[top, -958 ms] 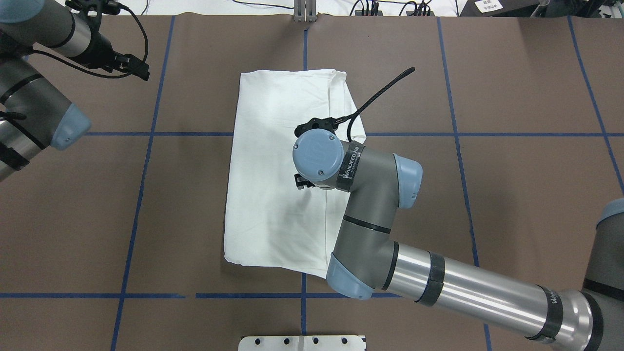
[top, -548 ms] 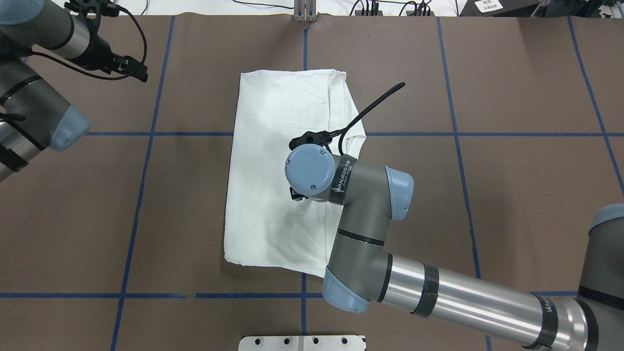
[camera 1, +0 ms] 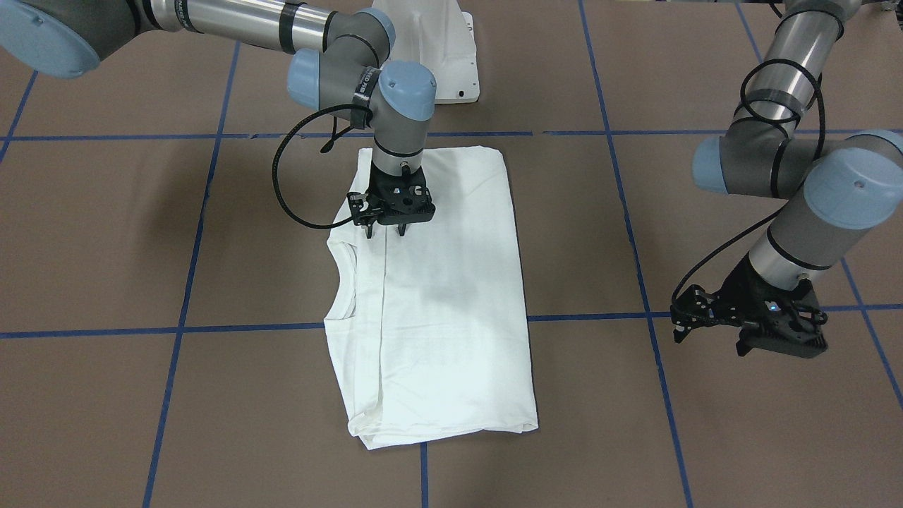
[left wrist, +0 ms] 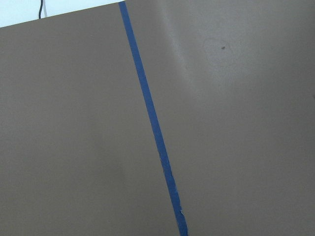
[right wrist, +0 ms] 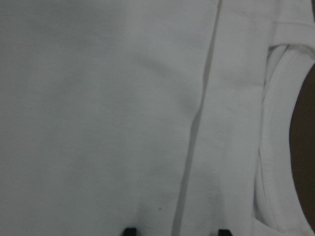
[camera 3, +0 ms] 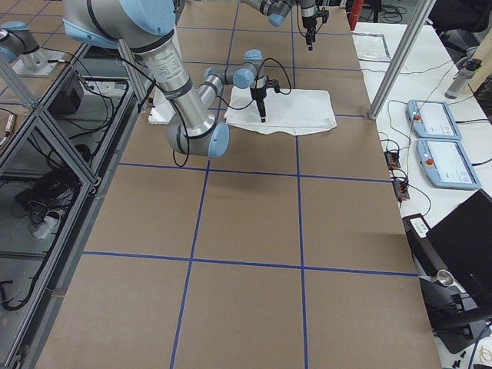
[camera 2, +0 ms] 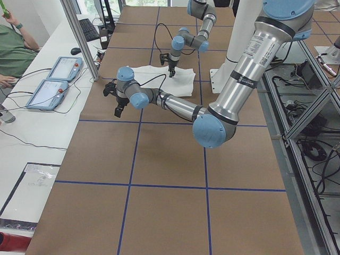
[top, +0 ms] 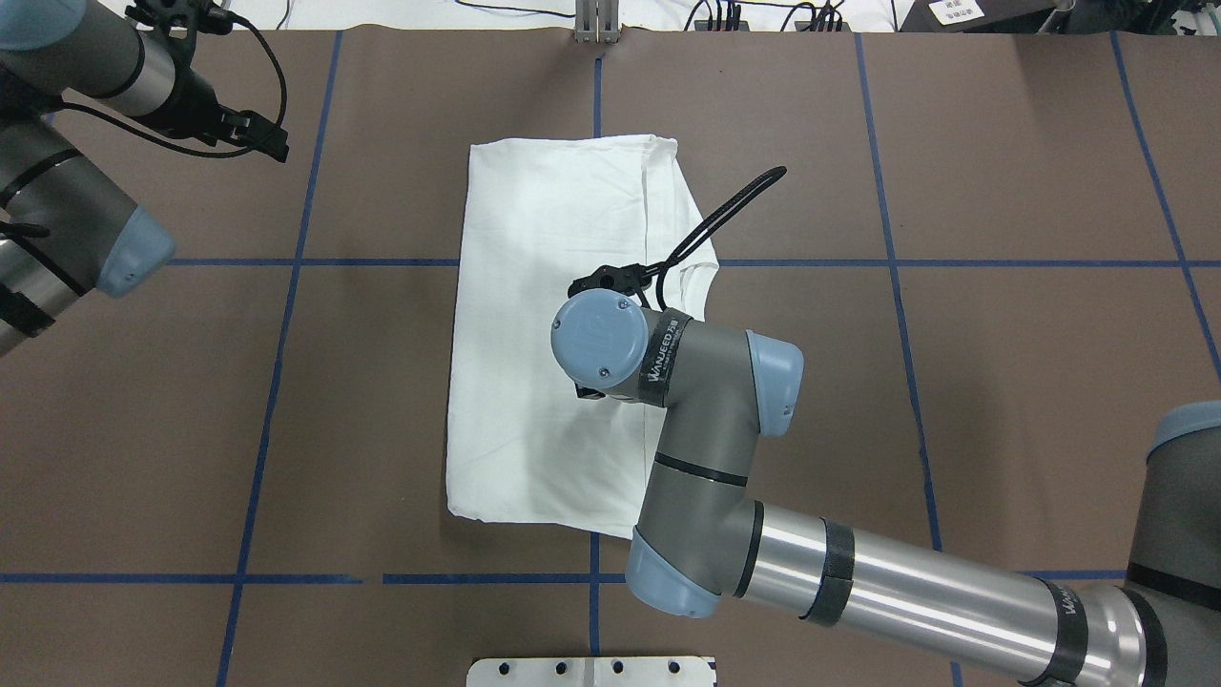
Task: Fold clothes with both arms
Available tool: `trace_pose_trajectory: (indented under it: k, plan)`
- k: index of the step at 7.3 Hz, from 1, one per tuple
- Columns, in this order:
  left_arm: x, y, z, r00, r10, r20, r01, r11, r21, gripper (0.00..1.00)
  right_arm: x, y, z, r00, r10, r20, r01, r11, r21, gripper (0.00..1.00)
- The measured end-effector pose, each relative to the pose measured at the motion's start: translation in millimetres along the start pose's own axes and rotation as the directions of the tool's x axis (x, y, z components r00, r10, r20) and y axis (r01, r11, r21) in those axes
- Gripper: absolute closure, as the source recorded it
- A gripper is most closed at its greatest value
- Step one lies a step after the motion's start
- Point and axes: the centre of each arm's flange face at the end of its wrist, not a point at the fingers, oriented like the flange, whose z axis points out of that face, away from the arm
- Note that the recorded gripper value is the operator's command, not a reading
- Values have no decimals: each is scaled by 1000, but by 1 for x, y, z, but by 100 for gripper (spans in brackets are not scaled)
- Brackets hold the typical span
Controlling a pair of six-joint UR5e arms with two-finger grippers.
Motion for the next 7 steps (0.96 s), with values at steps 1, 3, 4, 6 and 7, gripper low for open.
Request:
trace_pose_trajectory:
  k: [1, 3, 4, 6, 7]
  plan:
    - [0, 0, 0, 1000, -1, 0, 1, 1000, 1, 0, 0, 0, 0, 1000, 0, 0, 0, 1000, 0, 63]
    - [0, 0, 0, 1000, -2, 0, 2, 1000, 0, 0, 5, 3, -1, 1000, 1, -19, -1, 1000, -10, 63]
    - [0, 0, 1, 1000, -3, 1, 3, 1000, 0, 0, 6, 3, -7, 1000, 1, -25, -1, 1000, -12, 63]
    - [0, 0, 1, 1000, -4, 1, 4, 1000, -1, 0, 10, 5, -14, 999, -1, -40, 0, 1000, -17, 62]
    - [0, 0, 1, 1000, -3, 1, 3, 1000, -1, 0, 11, 6, -13, 999, -2, -46, 1, 1000, -19, 62]
